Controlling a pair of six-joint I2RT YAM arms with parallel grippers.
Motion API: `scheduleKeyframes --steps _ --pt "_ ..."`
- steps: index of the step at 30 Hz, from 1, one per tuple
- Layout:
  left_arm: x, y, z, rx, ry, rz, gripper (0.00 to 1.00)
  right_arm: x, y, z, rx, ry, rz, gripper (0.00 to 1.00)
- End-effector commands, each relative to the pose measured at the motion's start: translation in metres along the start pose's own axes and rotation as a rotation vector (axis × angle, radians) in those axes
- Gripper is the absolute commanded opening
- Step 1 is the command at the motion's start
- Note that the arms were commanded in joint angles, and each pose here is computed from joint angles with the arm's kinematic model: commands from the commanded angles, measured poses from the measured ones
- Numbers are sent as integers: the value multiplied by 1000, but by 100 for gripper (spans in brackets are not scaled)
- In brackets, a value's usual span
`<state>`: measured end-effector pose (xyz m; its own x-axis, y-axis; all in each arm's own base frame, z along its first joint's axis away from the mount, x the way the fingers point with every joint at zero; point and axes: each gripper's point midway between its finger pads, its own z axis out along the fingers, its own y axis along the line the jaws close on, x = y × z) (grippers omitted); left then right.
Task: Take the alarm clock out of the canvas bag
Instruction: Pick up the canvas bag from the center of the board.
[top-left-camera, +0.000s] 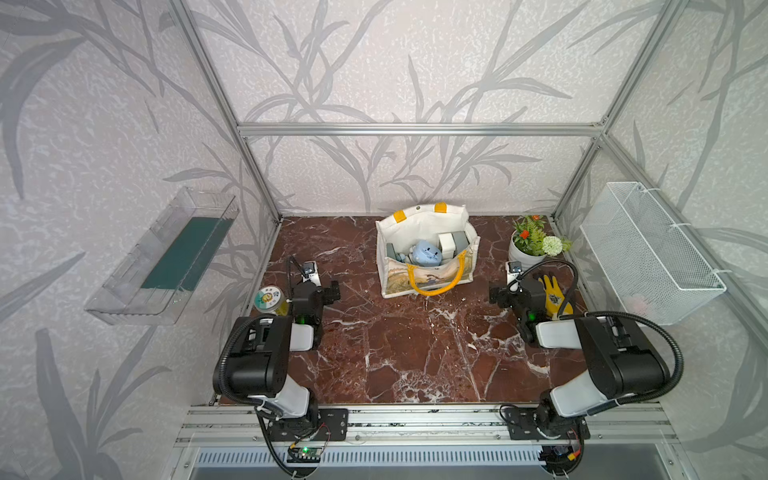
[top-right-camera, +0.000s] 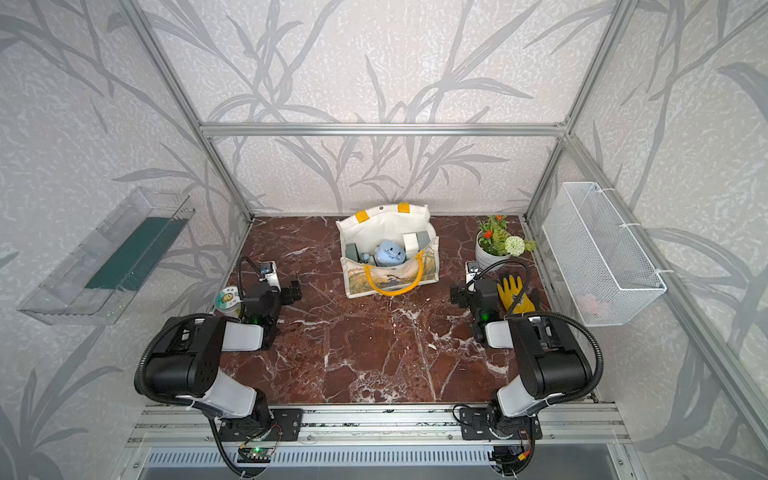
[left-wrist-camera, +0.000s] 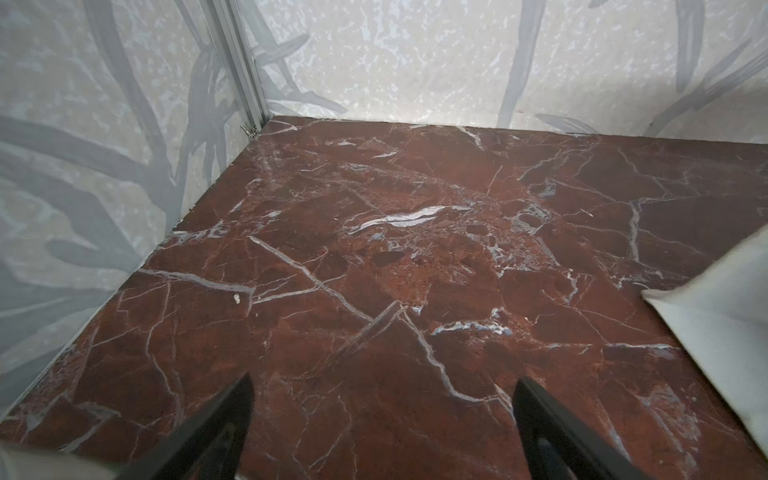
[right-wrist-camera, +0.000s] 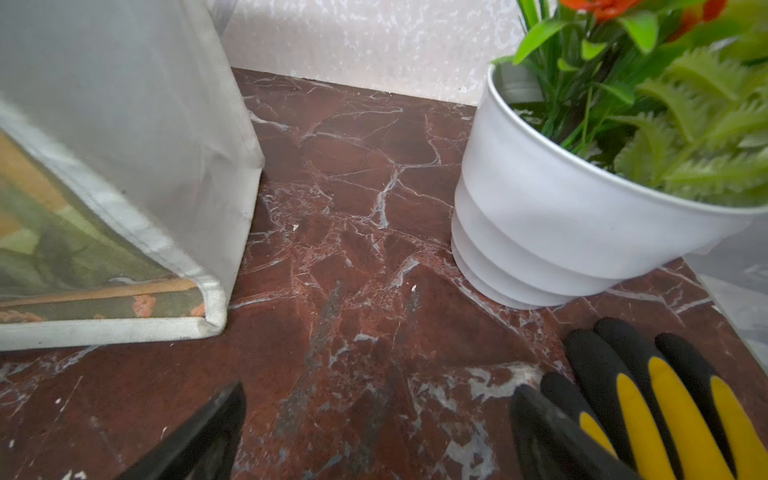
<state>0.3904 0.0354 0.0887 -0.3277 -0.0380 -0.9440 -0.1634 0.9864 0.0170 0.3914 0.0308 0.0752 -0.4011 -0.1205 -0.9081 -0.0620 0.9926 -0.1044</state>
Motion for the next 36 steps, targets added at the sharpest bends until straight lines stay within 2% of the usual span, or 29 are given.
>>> scheduleKeyframes --steps 1,32,36 --pt "-8 -1 3 9 -19 6 99 -16 -3 -1 8 -43 8 99" --pt "-9 -1 3 8 -20 2 99 -16 -3 0 8 -42 9 99" --pt "-20 10 0 -56 20 -19 99 -21 -4 -1 16 -56 16 99"
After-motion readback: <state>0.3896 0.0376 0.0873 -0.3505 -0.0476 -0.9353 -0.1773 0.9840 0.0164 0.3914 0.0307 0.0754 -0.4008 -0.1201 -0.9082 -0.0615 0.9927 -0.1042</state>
